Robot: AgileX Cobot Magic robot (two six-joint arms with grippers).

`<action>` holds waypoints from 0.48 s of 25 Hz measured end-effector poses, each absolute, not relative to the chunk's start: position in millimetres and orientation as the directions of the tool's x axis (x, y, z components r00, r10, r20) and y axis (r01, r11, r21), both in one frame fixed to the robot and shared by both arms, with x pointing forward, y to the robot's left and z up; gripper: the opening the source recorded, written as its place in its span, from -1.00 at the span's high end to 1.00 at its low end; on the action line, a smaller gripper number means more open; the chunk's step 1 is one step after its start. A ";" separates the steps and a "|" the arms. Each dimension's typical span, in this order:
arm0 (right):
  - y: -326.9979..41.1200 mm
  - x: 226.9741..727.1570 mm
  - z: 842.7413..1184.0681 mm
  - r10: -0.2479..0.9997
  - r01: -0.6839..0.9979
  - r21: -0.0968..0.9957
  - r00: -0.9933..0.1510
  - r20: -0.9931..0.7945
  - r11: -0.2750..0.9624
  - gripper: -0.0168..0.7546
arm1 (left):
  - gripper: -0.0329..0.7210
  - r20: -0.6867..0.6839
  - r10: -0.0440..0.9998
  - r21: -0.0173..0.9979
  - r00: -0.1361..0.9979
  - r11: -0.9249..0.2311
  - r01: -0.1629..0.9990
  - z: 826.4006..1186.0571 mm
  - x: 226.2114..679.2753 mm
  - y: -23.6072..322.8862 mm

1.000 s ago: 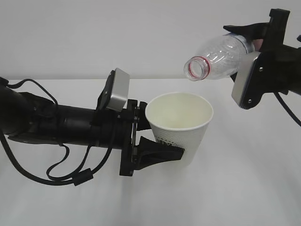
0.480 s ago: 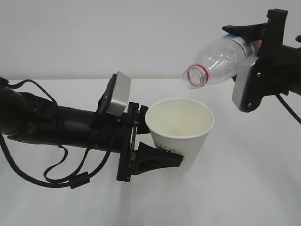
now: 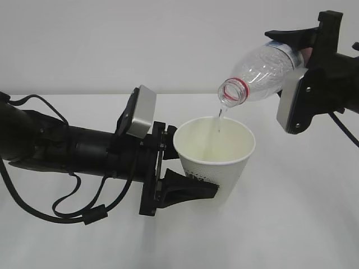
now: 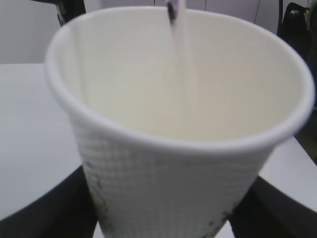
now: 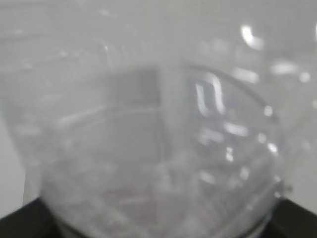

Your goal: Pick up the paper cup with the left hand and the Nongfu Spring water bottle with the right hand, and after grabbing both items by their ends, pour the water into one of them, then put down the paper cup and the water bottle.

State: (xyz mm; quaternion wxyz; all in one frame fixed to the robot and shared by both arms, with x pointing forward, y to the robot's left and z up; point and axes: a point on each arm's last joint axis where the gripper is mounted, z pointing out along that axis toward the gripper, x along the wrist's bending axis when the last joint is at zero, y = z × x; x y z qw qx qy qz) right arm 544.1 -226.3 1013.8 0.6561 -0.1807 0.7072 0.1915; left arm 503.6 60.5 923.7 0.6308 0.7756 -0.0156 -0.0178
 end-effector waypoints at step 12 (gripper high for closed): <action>-226.3 544.1 1013.8 -0.004 -0.507 0.034 -0.074 -0.997 0.861 -0.35 | -0.50 -0.008 -0.047 0.979 0.999 -0.204 -0.002 923.7 503.6 60.5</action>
